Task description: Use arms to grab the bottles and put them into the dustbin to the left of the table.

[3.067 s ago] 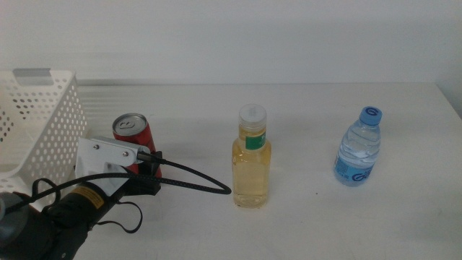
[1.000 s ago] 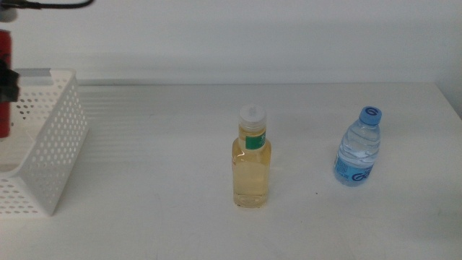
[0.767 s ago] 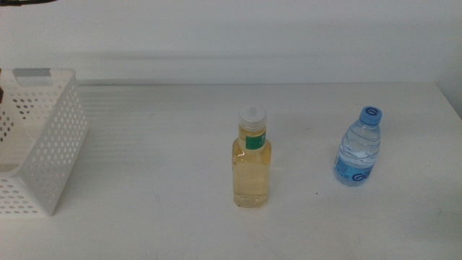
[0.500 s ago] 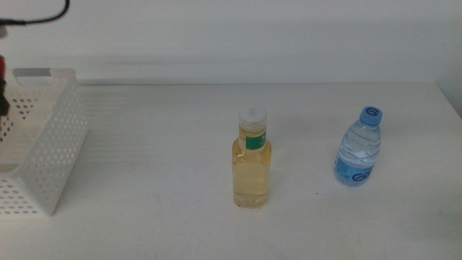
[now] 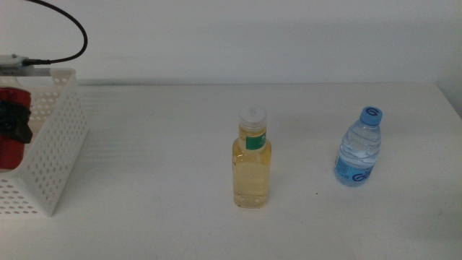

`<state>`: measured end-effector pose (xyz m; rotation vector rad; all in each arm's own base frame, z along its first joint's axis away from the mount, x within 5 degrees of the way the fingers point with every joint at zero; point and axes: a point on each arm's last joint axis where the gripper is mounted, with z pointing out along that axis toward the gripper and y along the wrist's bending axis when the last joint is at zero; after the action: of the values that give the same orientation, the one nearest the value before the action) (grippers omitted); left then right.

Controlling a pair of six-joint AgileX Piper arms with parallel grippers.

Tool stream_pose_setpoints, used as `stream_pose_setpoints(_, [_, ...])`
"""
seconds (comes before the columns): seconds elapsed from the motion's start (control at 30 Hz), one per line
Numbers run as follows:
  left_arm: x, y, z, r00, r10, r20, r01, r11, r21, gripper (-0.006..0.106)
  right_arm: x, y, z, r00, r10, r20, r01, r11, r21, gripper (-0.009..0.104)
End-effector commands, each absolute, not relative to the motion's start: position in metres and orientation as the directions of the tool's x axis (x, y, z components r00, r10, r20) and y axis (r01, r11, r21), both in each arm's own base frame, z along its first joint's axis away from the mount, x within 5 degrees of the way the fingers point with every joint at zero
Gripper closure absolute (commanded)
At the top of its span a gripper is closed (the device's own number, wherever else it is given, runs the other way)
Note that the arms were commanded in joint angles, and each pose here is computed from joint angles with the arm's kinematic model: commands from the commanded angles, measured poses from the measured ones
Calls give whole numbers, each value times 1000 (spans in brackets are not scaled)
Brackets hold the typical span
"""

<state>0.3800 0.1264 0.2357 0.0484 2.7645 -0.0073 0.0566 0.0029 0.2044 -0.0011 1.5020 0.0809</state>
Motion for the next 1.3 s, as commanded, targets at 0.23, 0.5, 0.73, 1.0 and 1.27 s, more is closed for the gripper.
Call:
stream_pose_setpoints(0.23, [394,128,255,-859,0,-512,-3,1000,4,101,53,2,215,178,37,-983,-45,999,30,24])
stream_pose_setpoints(0.5, [398,130,245,-866,19,-500,12,1000,18,72,53,2,215,178,37,-983,-45,999,30,24])
stream_pose_setpoints(0.73, [398,131,245,-862,31,-506,16,999,34,20,53,2,215,178,37,-983,-45,999,30,24])
stream_pose_setpoints(1.0, [393,129,272,-840,4,-542,-11,1000,25,10,53,2,215,178,37,-983,-45,999,30,24])
stream_pose_setpoints(1.27, [362,109,337,-737,-46,-674,-29,999,-36,12,53,2,215,178,37,-983,-45,999,30,24])
